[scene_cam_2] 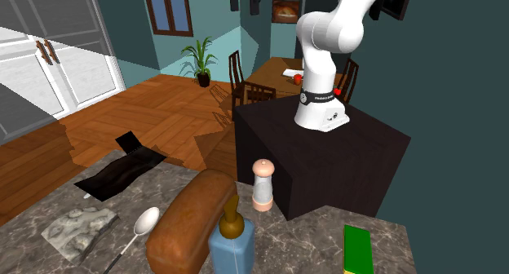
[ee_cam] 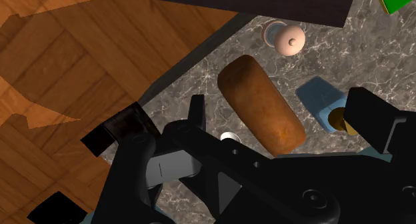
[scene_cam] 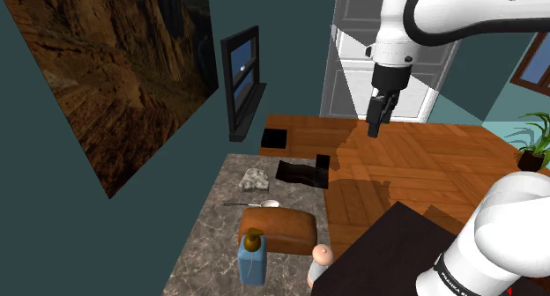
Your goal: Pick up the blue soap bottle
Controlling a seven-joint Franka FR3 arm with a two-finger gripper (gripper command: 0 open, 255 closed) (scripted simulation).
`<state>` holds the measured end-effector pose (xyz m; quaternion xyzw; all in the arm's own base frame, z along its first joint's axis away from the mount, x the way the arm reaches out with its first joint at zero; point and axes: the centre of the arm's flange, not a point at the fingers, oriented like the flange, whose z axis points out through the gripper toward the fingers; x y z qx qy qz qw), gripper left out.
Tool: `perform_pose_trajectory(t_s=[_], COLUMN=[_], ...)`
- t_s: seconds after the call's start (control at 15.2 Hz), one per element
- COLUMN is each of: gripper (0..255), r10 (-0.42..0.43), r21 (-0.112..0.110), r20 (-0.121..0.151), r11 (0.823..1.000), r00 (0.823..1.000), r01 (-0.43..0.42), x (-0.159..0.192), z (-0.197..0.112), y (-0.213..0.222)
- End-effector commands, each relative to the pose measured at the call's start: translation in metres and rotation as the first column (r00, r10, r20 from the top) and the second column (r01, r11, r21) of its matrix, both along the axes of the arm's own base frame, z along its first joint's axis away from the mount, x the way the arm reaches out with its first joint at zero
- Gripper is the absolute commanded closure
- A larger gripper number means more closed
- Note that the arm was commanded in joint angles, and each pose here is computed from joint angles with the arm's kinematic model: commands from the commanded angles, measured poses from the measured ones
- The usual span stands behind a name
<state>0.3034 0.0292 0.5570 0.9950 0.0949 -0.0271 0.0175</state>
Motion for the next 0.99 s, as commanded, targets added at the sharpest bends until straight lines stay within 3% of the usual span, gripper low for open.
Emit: perform_pose_trajectory(t_s=[0.0,0.92], gripper=[0,0], r10=[0.000,-0.004], r21=[0.000,0.017], r20=[0.000,-0.007], r11=[1.000,1.000], r00=[1.000,1.000], r01=[0.000,0.004], x=[0.000,0.068], z=[0.000,-0.126], y=[0.000,0.115])
